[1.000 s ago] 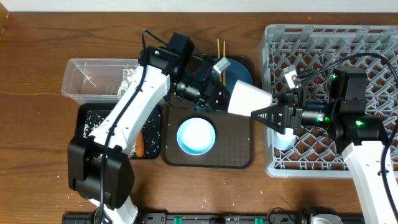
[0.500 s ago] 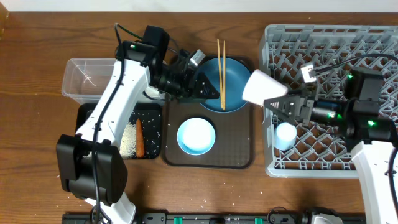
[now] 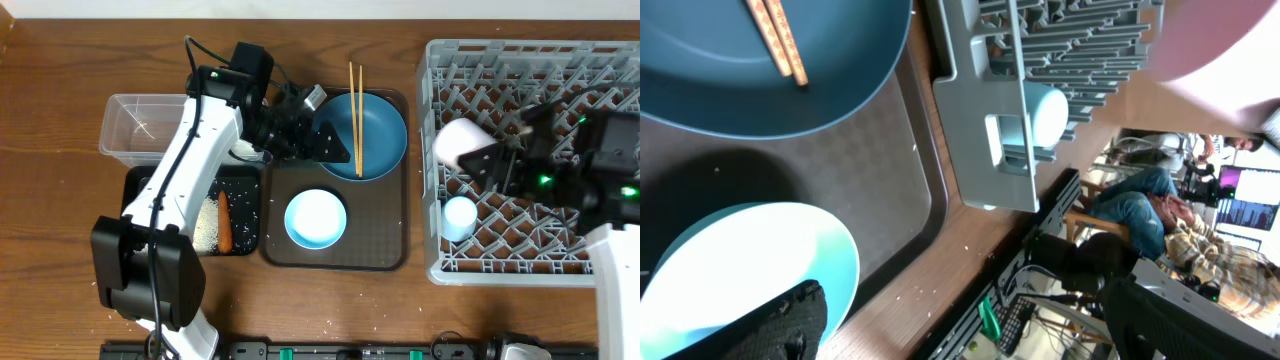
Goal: Sort waste into correct bins and load items into the dishwasher rack
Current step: 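Carry the pink cup right and lower it upside down into the rack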
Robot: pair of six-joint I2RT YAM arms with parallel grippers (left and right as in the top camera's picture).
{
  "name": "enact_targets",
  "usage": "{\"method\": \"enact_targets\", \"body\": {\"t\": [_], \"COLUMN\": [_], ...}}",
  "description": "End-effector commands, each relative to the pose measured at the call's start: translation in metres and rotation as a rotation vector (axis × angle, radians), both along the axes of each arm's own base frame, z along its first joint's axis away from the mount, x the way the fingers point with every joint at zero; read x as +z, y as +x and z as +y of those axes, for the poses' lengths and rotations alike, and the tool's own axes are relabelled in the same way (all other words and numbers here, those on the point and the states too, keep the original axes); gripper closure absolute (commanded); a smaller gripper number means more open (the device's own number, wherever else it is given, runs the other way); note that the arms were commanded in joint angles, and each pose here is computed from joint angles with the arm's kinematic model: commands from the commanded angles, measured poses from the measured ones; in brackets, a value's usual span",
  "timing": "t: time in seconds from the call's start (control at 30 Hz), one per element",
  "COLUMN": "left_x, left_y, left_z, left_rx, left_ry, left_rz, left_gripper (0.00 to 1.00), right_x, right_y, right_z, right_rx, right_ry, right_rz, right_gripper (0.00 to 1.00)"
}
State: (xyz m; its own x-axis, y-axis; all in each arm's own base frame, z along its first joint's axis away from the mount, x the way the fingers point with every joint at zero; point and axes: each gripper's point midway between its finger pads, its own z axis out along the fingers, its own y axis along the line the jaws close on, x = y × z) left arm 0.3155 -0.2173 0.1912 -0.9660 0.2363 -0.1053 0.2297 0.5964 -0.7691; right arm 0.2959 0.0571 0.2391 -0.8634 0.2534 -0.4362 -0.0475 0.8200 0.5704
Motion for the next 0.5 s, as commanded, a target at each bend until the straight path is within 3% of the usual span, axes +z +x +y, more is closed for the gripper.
{"method": "enact_targets", "body": {"t": [0.0,0.2,0.47], "left_x": [0.005,0.005,0.005], "left_y": [-0.001,-0.001,-0.001], "left_z": [0.002,0.002,0.002], "left_rx": [-0.002,-0.002,-0.002], "left_ry": [0.004,0.004,0.004], "left_rz": [-0.024,-0.024,-0.024], "left_gripper": [0.08,0.05,0.02], "right_x": [0.024,0.024,-0.008], "right_y": [0.001,-0.023,-0.025], "right_z": [-0.053,-0.090,-0.102], "right_rx": [-0.177,-0.288,-0.281], "right_ry": [-0.288,-0.484,-0.548], "right_rz": [-0.017,0.089,0.236], "right_gripper": [0.60,0.60,0.58]}}
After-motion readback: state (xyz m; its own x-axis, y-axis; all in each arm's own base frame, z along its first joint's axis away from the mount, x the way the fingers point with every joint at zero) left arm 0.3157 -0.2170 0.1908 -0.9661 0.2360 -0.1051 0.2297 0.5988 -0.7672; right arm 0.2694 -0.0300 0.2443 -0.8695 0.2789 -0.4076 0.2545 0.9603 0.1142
